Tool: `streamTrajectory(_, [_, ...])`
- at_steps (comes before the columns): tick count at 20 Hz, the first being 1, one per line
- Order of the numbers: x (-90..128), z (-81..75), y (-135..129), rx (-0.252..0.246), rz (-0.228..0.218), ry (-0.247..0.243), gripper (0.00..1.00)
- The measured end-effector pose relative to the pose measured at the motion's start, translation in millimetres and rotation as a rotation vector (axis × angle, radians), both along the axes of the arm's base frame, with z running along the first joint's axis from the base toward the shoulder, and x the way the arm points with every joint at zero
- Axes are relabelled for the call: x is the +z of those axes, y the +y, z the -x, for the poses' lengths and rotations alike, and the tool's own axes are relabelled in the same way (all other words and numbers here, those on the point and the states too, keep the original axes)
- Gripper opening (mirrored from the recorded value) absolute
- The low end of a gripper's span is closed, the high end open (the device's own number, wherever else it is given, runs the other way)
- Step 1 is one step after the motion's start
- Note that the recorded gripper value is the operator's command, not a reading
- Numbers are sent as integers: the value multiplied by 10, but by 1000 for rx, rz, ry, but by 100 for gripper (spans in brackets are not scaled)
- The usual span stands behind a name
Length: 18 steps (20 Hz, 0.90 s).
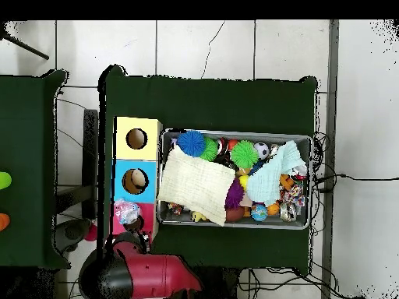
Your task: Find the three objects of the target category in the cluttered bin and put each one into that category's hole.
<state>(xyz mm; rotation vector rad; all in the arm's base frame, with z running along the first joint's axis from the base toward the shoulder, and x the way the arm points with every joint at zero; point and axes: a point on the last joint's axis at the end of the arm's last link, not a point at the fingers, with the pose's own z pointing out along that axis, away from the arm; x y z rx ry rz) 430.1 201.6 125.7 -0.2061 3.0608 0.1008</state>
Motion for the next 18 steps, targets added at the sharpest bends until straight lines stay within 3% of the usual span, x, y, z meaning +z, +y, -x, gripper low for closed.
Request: streamTrajectory(18, [3,62,105,19,-1,3,0])
